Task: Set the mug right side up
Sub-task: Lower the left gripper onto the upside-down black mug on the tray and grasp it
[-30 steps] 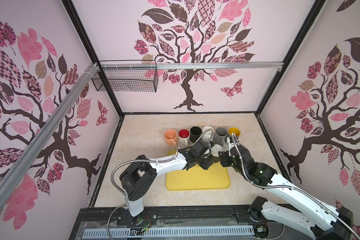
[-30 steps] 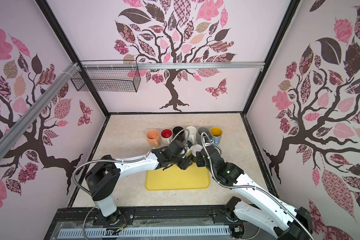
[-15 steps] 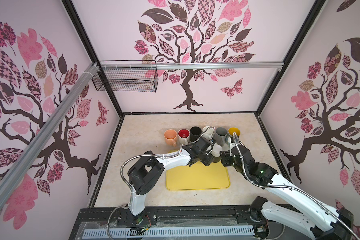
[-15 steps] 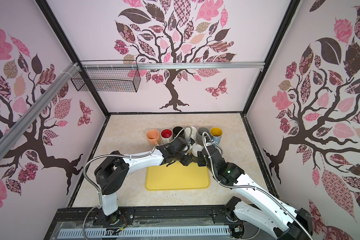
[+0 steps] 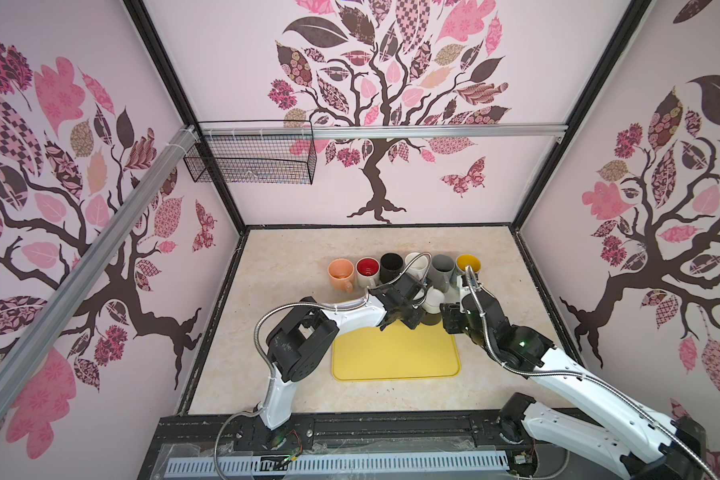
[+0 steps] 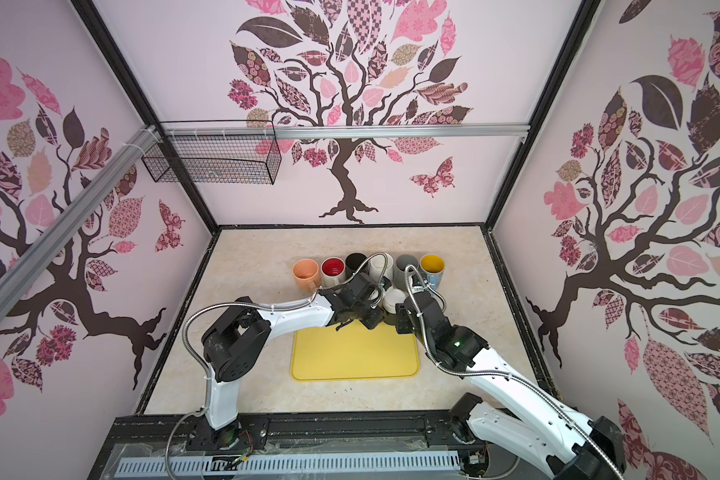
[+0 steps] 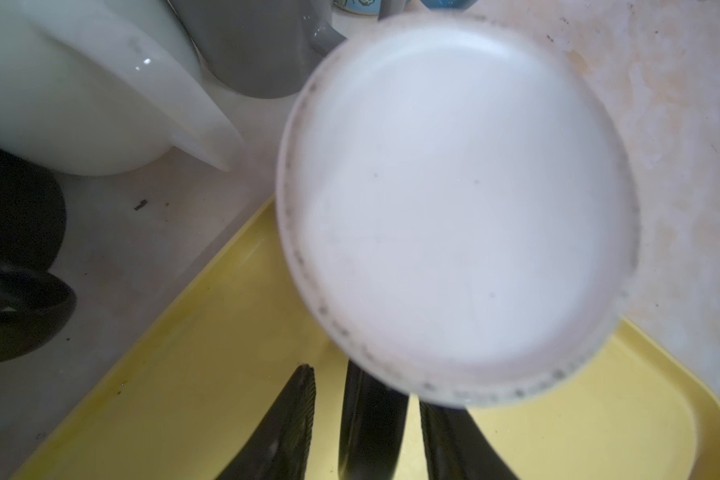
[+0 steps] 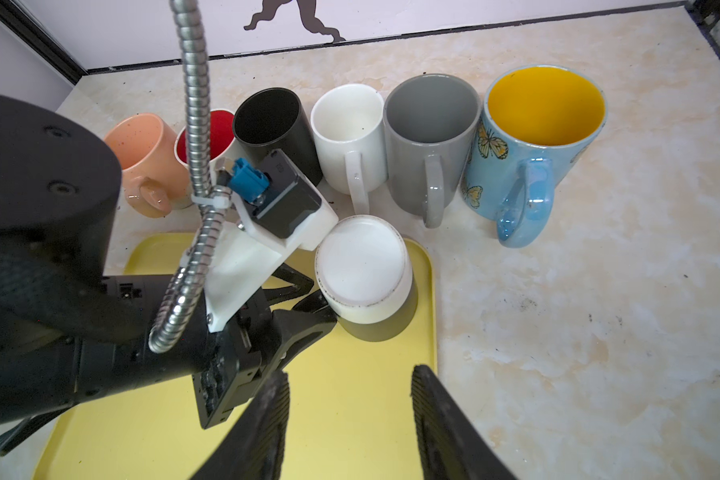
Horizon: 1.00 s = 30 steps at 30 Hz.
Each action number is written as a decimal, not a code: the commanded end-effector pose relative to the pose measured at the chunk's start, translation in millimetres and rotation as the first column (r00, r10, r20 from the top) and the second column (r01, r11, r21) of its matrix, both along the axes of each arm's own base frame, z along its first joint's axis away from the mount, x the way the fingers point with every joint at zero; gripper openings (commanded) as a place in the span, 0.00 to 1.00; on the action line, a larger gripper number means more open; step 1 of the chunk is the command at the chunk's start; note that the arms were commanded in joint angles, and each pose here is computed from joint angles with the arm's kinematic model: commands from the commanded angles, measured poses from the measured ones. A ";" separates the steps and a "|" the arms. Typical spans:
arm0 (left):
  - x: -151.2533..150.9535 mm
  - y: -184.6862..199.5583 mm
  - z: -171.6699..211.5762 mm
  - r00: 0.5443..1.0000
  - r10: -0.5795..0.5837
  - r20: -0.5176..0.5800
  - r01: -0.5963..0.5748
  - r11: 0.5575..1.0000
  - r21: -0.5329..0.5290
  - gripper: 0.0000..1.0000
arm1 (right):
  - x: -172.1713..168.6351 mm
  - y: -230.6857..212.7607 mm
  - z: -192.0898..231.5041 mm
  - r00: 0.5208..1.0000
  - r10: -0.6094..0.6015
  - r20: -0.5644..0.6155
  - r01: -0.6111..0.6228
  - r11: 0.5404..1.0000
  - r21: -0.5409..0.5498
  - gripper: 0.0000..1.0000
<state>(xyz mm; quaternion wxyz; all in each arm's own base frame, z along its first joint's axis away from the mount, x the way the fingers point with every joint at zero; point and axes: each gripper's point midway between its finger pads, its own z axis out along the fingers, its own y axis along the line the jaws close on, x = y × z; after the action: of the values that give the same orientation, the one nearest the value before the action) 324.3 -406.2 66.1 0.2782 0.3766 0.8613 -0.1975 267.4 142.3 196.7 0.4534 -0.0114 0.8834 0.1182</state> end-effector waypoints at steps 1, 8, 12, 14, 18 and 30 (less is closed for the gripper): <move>16.3 -10.7 19.2 0.999 -0.002 0.043 0.004 0.999 -0.046 0.40 | 1.6 -1.8 7.9 1.000 -0.002 0.019 0.002 1.000 0.007 0.51; 18.1 -16.3 15.3 0.999 -0.016 0.029 0.017 0.998 -0.056 0.36 | 2.3 -1.4 7.6 1.000 0.001 0.019 -0.001 1.000 0.012 0.51; 16.7 -18.5 10.4 1.000 -0.024 0.014 0.025 0.998 -0.058 0.31 | 2.3 -2.2 7.9 1.000 -0.001 0.019 0.001 1.000 0.013 0.51; 16.5 -18.8 8.5 1.000 -0.024 0.009 0.024 0.998 -0.058 0.28 | 2.2 -2.9 10.0 1.000 -0.002 0.026 0.002 1.000 0.016 0.51; 16.2 -19.6 7.0 1.000 -0.024 0.005 0.025 0.998 -0.061 0.23 | 1.5 -2.3 11.0 1.000 0.002 0.027 -0.003 1.000 0.021 0.51; 16.4 -20.0 20.0 1.000 0.015 -0.010 -0.016 0.996 -0.091 0.00 | -2.9 -5.3 23.2 0.999 -0.001 0.049 -0.001 0.999 0.047 0.51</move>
<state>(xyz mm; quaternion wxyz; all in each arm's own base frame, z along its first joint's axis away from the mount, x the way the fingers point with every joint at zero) 326.2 -421.2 62.6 0.2645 0.3790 0.8568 -0.2288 265.2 140.0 205.2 0.4616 -0.0088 0.8773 0.1310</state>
